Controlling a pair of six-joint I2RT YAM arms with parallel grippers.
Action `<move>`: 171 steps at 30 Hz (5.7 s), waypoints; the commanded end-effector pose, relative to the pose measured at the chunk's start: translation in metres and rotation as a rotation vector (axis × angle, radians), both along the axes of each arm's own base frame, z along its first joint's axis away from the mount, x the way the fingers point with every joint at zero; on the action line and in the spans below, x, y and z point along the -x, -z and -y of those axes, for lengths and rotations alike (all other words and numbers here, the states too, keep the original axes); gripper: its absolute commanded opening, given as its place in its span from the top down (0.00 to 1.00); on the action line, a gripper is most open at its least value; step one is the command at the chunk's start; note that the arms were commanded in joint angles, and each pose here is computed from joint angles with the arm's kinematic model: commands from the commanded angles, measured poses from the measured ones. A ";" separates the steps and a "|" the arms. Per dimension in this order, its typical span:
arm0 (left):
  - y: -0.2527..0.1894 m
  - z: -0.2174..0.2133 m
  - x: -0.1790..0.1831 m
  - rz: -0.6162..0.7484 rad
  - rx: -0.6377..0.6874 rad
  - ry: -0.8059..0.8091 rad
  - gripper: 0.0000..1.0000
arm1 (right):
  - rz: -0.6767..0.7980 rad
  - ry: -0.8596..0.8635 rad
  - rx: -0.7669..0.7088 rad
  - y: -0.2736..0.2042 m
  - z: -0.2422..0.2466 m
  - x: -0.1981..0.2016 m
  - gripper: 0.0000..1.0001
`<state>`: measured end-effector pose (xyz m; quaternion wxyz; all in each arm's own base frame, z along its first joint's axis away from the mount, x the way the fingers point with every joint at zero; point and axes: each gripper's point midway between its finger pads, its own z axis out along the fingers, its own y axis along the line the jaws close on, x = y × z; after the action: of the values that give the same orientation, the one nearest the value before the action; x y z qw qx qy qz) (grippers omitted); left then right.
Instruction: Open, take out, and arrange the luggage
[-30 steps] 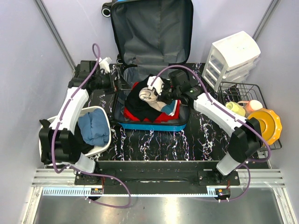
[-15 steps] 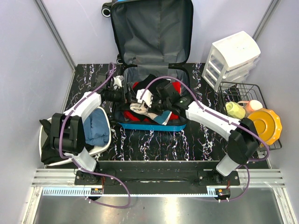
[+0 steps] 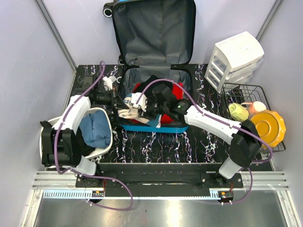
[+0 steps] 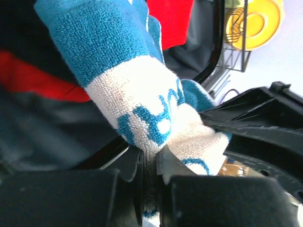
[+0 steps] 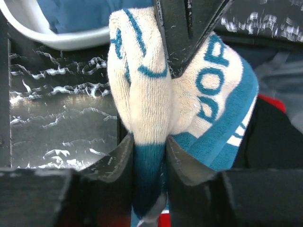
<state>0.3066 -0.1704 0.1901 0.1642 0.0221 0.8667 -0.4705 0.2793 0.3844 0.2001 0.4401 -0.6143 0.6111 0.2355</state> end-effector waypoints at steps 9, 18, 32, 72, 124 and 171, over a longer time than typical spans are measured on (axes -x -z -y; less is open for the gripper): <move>-0.024 -0.216 0.091 0.051 -0.530 -0.145 1.00 | 0.060 0.076 -0.143 -0.055 -0.025 -0.023 0.01; 0.020 -0.313 0.180 -0.112 -0.736 -0.190 1.00 | -0.043 0.066 -0.108 -0.034 -0.023 -0.011 0.00; 0.063 -0.399 0.184 -0.157 -0.860 -0.327 0.39 | -0.075 0.056 -0.086 -0.021 -0.027 -0.010 0.00; 0.130 -0.286 0.083 -0.182 -0.865 -0.043 0.24 | -0.285 0.394 -0.040 0.001 0.077 -0.080 0.00; -0.034 -0.178 0.008 0.252 -0.634 -0.102 0.02 | -0.138 0.380 0.353 0.121 0.012 -0.101 0.79; 0.033 0.058 -0.136 -0.122 -0.104 -0.266 0.01 | -0.373 0.336 0.020 -0.008 0.111 -0.078 1.00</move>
<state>0.4185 -0.2139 0.1510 0.1441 -0.1007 0.8981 -0.4030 0.3629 0.2802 0.1791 0.3163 -0.4551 0.7928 0.2535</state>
